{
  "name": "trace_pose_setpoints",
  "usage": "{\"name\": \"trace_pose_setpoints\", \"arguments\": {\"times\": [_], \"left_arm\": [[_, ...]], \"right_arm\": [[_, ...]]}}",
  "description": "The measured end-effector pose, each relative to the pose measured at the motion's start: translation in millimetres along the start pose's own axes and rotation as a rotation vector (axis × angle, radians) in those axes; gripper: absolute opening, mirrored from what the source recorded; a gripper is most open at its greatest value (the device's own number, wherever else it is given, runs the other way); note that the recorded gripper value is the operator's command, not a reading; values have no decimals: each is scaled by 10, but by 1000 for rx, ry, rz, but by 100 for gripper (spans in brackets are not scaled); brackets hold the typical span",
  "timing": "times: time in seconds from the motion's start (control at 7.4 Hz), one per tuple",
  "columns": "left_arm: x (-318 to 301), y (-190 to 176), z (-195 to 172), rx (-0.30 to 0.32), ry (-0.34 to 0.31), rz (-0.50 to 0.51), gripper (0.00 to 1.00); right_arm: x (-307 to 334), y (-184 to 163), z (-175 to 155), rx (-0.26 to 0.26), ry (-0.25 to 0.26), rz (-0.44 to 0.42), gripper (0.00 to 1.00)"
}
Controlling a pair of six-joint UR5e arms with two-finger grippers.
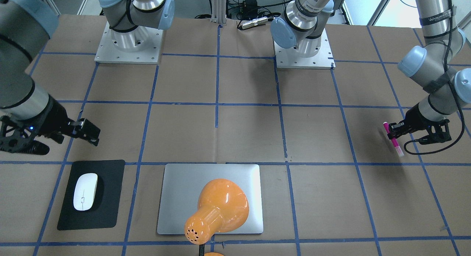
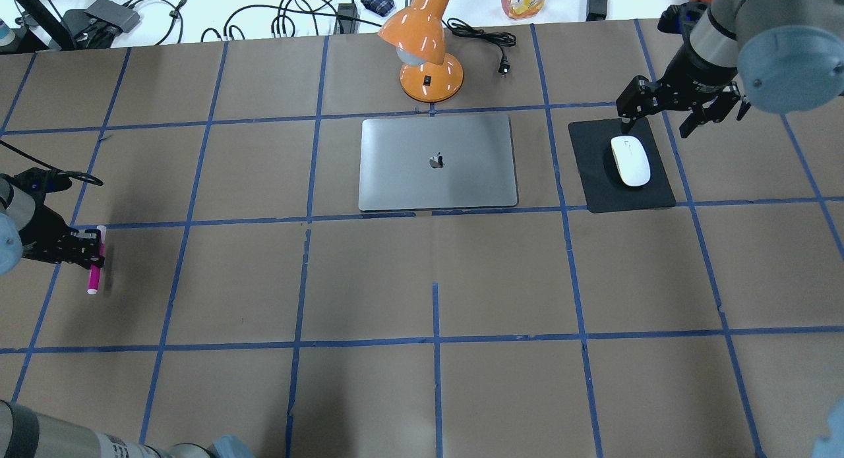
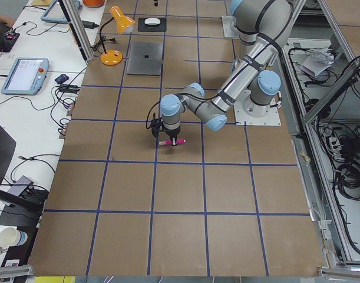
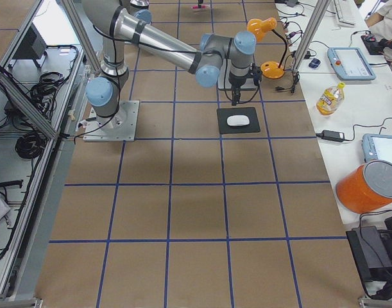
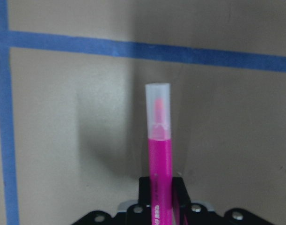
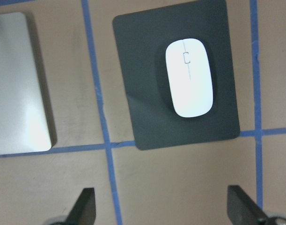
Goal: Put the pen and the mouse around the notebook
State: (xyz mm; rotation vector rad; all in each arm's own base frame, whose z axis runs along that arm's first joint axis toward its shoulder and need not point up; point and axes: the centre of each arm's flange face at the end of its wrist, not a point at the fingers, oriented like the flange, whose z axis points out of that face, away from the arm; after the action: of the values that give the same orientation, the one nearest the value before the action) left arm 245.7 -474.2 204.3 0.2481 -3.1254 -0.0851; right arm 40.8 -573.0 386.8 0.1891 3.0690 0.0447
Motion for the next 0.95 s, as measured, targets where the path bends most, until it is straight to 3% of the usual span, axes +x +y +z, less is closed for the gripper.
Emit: {"name": "trace_pose_setpoints", "arguments": {"times": [0.27, 0.54, 0.68, 0.95], "left_arm": [[103, 0, -142, -1, 1, -105, 0], [540, -75, -328, 4, -3, -229, 0], [852, -105, -402, 3, 0, -284, 0], [1614, -107, -510, -1, 16, -423, 0]], "right_arm": [[-706, 424, -560, -39, 52, 75, 100], [-994, 810, -953, -70, 119, 110, 100], [-1037, 933, -1068, -64, 121, 109, 100], [-1136, 1015, -1208, 17, 99, 73, 100]]}}
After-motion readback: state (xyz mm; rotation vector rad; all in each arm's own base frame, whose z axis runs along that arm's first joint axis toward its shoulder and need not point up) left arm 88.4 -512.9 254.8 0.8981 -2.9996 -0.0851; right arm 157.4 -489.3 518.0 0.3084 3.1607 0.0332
